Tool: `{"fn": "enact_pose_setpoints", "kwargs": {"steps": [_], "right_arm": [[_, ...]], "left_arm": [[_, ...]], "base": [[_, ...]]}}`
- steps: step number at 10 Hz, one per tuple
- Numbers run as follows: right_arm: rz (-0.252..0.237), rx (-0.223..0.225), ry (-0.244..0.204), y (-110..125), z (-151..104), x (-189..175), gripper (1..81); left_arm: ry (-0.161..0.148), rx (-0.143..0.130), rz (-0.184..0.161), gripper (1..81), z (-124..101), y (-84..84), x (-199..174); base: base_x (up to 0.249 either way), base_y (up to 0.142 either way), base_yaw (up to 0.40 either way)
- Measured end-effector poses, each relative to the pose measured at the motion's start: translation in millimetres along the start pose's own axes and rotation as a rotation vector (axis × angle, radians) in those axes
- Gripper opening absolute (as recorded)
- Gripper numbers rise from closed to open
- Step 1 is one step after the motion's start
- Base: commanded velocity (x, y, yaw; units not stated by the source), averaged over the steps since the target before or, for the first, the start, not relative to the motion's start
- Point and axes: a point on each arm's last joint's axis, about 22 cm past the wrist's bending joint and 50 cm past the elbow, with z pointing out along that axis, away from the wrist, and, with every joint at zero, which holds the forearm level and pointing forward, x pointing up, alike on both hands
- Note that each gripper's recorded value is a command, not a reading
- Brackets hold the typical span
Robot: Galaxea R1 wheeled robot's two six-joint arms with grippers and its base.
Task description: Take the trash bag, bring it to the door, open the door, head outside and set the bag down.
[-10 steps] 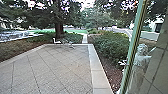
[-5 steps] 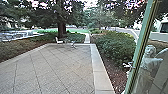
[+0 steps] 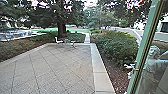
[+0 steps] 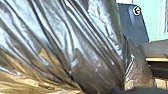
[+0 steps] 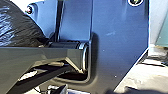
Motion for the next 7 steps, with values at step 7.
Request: {"fn": "enact_pose_setpoints", "kwargs": {"steps": [7], "right_arm": [[-0.001,0.000,0.002,0.3,-0.1,0.3,81.1]], "left_arm": [[0.003,-0.002,0.001,1.0,0.4,1.6,1.0]], "base": [[0.103,0.000,0.000]]}}
